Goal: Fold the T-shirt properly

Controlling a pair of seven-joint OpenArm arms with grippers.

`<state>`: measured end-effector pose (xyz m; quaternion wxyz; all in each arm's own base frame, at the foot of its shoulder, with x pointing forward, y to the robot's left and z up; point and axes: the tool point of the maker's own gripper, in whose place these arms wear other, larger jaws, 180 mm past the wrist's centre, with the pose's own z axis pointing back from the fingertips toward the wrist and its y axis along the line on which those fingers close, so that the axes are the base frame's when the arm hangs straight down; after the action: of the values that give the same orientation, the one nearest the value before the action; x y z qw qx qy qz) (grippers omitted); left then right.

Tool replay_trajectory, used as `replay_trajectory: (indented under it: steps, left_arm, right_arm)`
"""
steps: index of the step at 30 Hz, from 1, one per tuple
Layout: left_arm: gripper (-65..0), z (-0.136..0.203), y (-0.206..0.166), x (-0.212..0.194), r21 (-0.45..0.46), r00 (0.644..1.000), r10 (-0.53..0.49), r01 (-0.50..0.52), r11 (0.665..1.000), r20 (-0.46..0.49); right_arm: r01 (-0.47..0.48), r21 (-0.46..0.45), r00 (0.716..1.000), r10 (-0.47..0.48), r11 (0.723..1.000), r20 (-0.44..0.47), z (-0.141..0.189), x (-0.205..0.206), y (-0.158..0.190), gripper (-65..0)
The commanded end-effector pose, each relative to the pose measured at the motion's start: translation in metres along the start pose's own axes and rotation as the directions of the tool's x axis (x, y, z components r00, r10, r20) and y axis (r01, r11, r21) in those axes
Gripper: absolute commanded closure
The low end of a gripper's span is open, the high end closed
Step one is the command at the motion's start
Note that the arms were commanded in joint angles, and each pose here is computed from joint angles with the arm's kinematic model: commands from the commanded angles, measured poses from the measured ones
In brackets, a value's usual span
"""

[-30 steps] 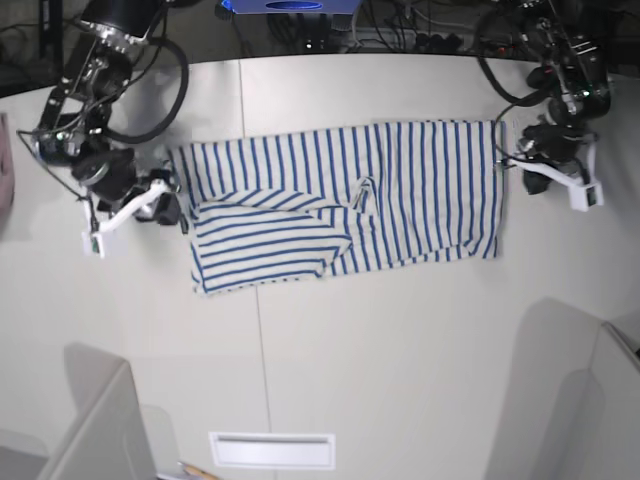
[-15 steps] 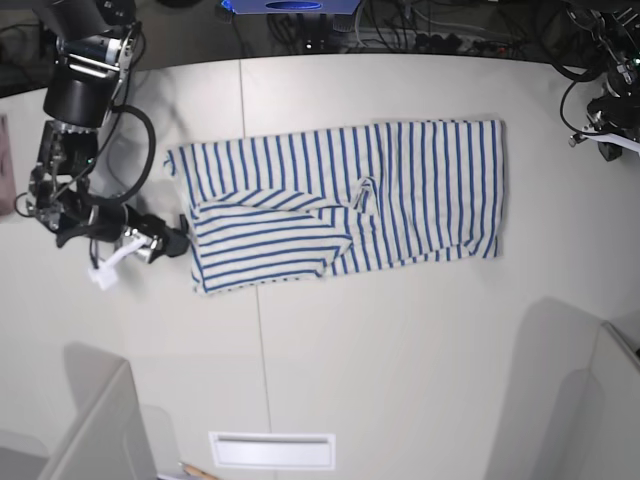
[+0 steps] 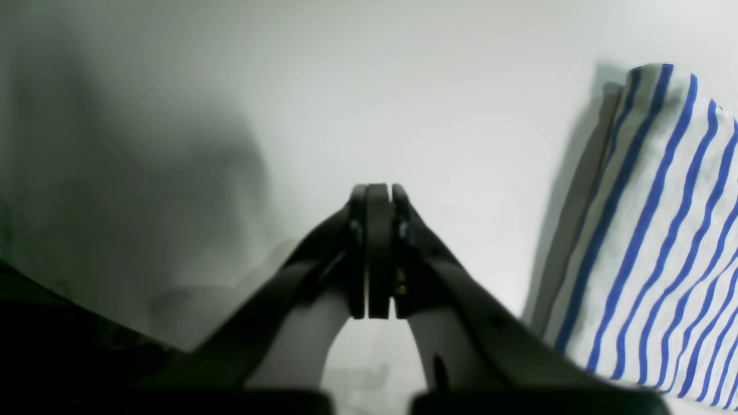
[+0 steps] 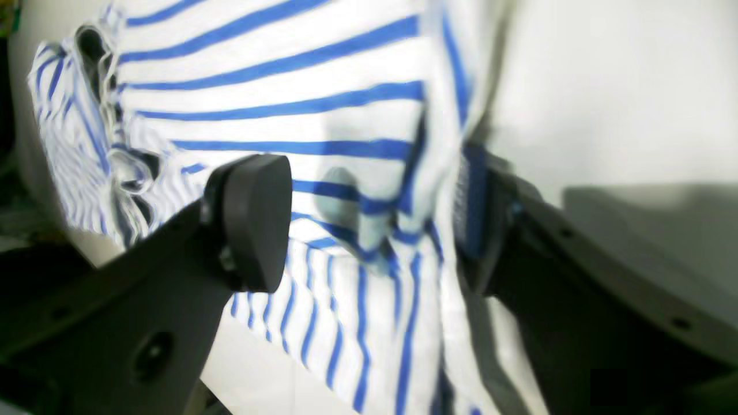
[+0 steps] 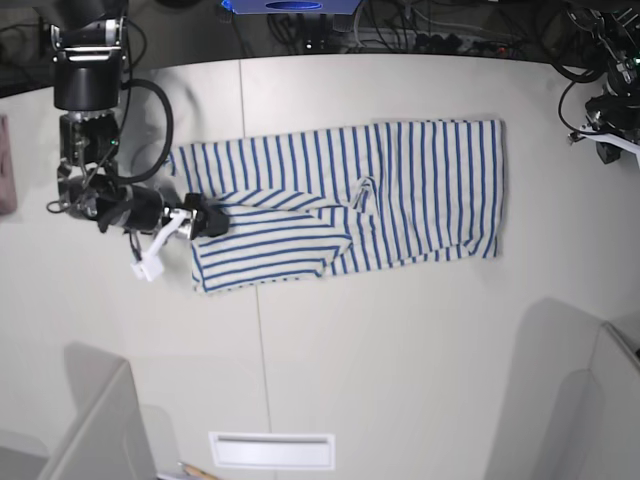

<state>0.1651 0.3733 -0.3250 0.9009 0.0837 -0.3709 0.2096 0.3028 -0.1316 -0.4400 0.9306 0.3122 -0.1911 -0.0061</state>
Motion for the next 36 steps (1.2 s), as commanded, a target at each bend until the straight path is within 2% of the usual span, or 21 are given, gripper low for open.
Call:
replay_trajectory:
  steps: [1,9,10,11,14,18,23,28,30,36]
  left_arm:
    - [0.0,0.002,0.001,0.010,-0.001,0.999,-0.016,0.016,1.000,0.033]
    - [0.0,-0.017,0.009,-0.009,-0.001,0.998,0.048,-0.048,0.999,-0.029]
    - [0.0,-0.020,0.010,-0.012,0.000,0.997,0.062,-0.062,0.998,-0.039]
    - [0.0,-0.022,0.011,-0.015,0.001,0.997,0.067,-0.067,0.998,-0.048]
    - [0.0,-0.033,-0.003,-0.018,-0.037,0.996,0.061,-0.064,0.997,-0.068]
    - [0.0,-0.043,-0.027,-0.019,-0.067,0.995,-0.031,0.025,0.997,-0.092]
    - [0.0,-0.064,-0.060,-0.026,-0.083,0.972,-0.192,0.182,0.980,-0.135]
    - [0.0,-0.073,-0.105,-0.037,-0.182,0.950,-0.274,0.246,0.952,-0.149]
    - [0.0,-0.073,-0.126,-0.045,-0.233,0.937,-0.315,0.275,0.933,-0.153]
    - [0.0,-0.069,-0.170,-0.067,-0.343,0.903,-0.400,0.331,0.879,-0.157]
  right_arm:
    - [-0.002,-0.073,0.992,-0.007,0.997,-0.125,0.000,-0.033,-0.018,-41.3]
    - [-0.014,-0.045,0.993,0.009,0.999,-0.121,-0.008,-0.027,-0.005,-40.7]
    - [-0.013,-0.044,0.993,0.007,0.999,-0.121,-0.008,-0.027,-0.005,-38.4]
    - [-0.012,-0.043,0.993,0.007,0.999,-0.121,-0.008,-0.027,-0.004,-35.4]
    - [-0.009,-0.041,0.994,0.005,0.999,-0.108,-0.009,-0.023,-0.003,-21.2]
    - [0.000,-0.043,0.996,-0.003,0.999,-0.084,-0.010,-0.012,-0.005,0.0]
    - [-0.012,-0.052,1.000,0.011,0.999,-0.028,-0.006,0.005,-0.006,0.0]
    - [-0.040,-0.072,0.999,0.039,0.997,-0.010,0.002,0.021,-0.010,0.0]
    - [-0.006,-0.093,1.000,0.006,0.996,0.001,0.004,0.026,-0.012,0.0]
    - [-0.006,-0.119,0.997,0.015,0.993,0.077,0.020,0.050,0.011,0.0]
